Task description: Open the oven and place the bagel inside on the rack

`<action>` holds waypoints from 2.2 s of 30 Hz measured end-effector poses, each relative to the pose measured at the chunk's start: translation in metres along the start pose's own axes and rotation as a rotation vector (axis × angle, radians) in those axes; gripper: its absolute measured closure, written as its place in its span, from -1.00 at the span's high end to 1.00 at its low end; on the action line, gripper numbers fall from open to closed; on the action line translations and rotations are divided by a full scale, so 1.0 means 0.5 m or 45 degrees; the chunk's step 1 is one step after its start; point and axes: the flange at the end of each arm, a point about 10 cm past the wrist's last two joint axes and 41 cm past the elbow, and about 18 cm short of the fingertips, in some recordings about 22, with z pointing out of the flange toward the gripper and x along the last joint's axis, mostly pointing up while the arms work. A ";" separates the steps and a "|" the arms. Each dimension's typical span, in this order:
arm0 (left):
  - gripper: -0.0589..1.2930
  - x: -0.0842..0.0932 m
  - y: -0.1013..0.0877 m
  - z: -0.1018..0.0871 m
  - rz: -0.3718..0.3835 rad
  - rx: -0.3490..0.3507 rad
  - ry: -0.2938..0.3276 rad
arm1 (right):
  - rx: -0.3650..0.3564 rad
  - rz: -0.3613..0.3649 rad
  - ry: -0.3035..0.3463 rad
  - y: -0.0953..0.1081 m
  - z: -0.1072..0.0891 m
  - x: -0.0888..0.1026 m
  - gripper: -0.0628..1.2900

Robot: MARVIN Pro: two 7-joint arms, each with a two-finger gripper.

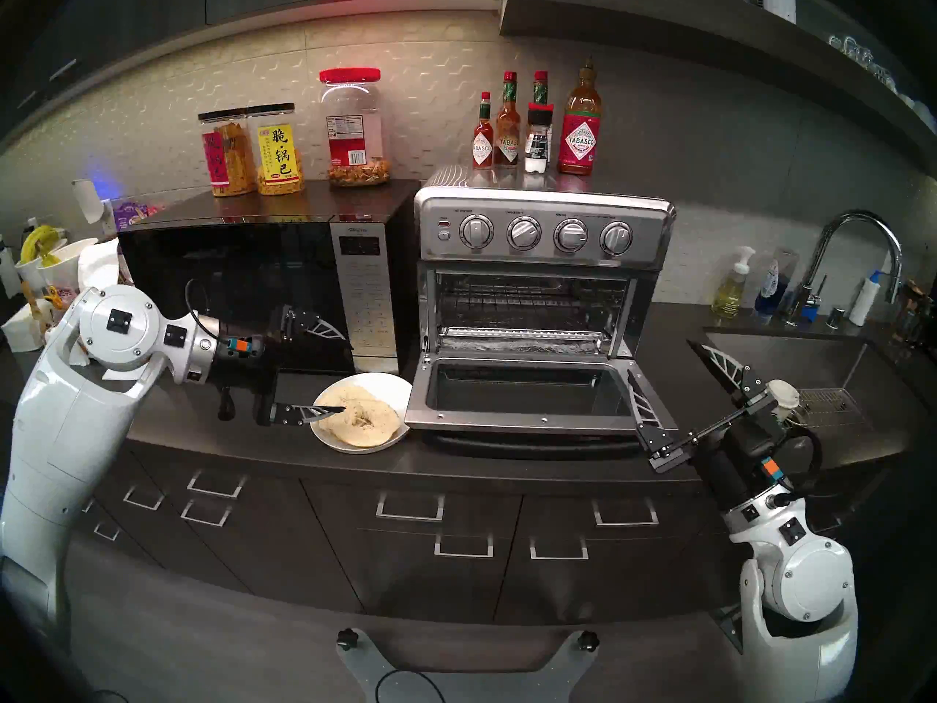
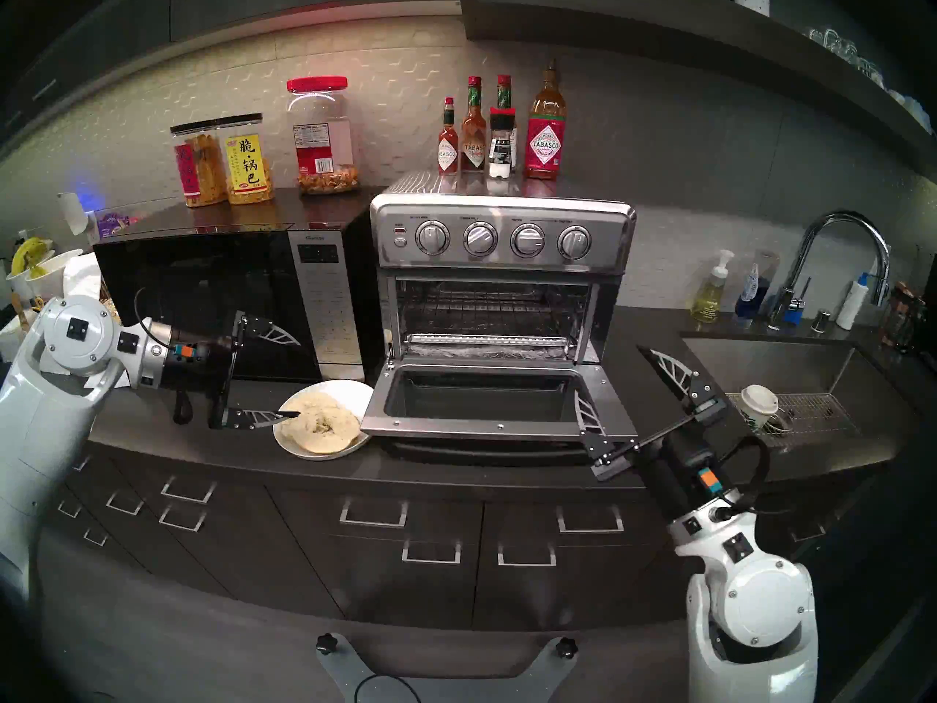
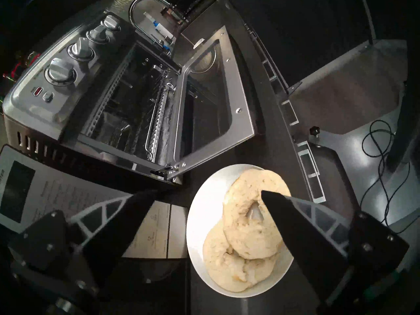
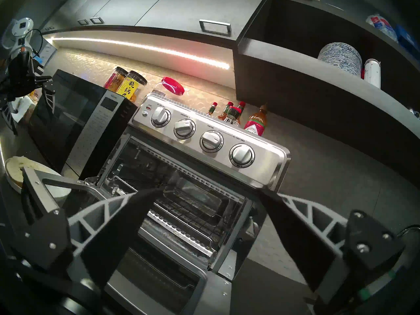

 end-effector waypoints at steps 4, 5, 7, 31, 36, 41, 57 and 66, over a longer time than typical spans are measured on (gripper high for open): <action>0.97 -0.007 0.026 0.007 -0.035 -0.004 0.009 | 0.000 0.000 -0.001 0.000 0.000 -0.001 0.92; 0.97 -0.008 0.030 0.007 -0.040 -0.004 0.009 | 0.000 0.000 -0.001 0.000 0.000 -0.001 0.92; 0.97 -0.011 0.041 0.008 -0.053 -0.002 0.011 | 0.000 0.001 -0.002 0.000 0.000 -0.001 0.92; 0.97 -0.044 0.171 -0.005 -0.253 0.210 0.065 | 0.000 0.003 -0.007 -0.001 0.000 -0.006 0.92; 0.97 -0.057 0.200 -0.017 -0.312 0.289 0.061 | -0.001 0.003 -0.006 0.000 0.000 -0.006 0.92; 0.97 -0.072 0.231 -0.045 -0.360 0.410 0.034 | -0.001 0.003 -0.006 0.000 0.000 -0.005 0.92; 0.97 -0.021 0.284 -0.141 -0.063 0.762 -0.151 | -0.001 0.000 0.000 0.000 0.001 -0.002 0.92; 0.97 -0.050 0.310 -0.131 -0.050 0.871 -0.268 | -0.001 -0.002 0.004 0.001 0.001 0.001 0.92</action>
